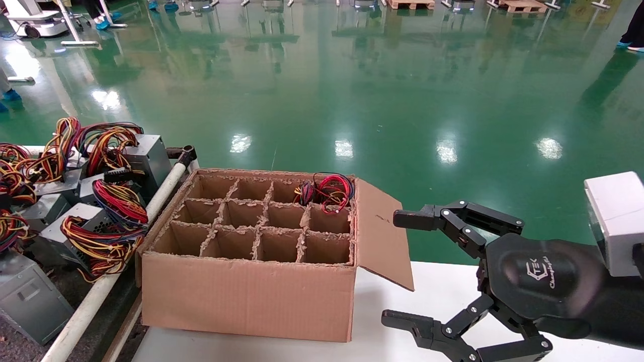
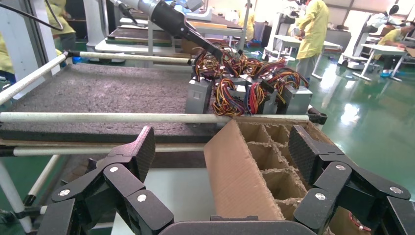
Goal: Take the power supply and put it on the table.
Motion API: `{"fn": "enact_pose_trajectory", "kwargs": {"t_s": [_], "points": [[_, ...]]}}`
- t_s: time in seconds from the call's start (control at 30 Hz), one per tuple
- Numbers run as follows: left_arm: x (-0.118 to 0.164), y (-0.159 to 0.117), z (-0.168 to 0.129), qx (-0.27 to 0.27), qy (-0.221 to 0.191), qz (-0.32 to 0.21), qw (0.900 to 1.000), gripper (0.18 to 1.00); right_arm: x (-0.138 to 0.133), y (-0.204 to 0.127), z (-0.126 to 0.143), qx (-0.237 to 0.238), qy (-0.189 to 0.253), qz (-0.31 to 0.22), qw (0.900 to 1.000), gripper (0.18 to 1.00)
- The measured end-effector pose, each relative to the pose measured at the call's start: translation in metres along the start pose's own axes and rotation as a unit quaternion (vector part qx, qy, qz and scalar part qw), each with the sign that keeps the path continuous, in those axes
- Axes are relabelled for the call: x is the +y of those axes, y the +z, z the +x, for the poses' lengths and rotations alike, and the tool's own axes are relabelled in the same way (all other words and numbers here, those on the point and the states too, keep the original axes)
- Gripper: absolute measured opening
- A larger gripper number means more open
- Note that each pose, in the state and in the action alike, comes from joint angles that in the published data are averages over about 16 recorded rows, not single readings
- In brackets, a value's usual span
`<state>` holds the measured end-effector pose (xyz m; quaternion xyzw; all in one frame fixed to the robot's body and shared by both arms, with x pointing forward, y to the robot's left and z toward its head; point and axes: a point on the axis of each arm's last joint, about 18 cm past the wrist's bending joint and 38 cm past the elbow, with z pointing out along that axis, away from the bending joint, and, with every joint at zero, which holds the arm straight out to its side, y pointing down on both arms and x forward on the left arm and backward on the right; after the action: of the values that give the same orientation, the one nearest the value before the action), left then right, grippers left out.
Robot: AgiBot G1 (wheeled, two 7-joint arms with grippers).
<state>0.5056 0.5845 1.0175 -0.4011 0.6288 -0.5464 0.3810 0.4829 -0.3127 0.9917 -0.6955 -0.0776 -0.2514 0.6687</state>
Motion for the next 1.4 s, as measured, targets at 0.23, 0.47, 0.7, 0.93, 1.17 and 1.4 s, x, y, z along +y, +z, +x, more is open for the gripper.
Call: {"fn": "enact_pose_trajectory", "kwargs": {"t_s": [0.23, 0.47, 0.7, 0.93, 1.17, 1.4], "points": [[-0.019, 0.003, -0.002, -0.008, 0.069, -0.015, 0.9975, 0.609, 0.000, 0.000, 0.000, 0.000, 0.000, 0.000, 1.000, 1.000], [-0.051, 0.012, 0.003, -0.010, 0.147, -0.004, 0.9891, 0.764, 0.000, 0.000, 0.000, 0.000, 0.000, 0.000, 1.000, 1.000], [-0.084, 0.037, 0.016, 0.002, 0.184, 0.060, 0.9812, 0.887, 0.000, 0.000, 0.000, 0.000, 0.000, 0.000, 1.000, 1.000], [-0.116, 0.086, 0.033, 0.006, 0.163, 0.147, 0.9755, 0.961, 0.000, 0.000, 0.000, 0.000, 0.000, 0.000, 1.000, 1.000], [-0.151, 0.152, 0.048, -0.026, 0.128, 0.200, 0.9710, 0.994, 0.000, 0.000, 0.000, 0.000, 0.000, 0.000, 1.000, 1.000], [-0.184, 0.203, 0.073, -0.054, 0.123, 0.222, 0.9658, 1.000, 0.000, 0.000, 0.000, 0.000, 0.000, 0.000, 1.000, 1.000]]}}
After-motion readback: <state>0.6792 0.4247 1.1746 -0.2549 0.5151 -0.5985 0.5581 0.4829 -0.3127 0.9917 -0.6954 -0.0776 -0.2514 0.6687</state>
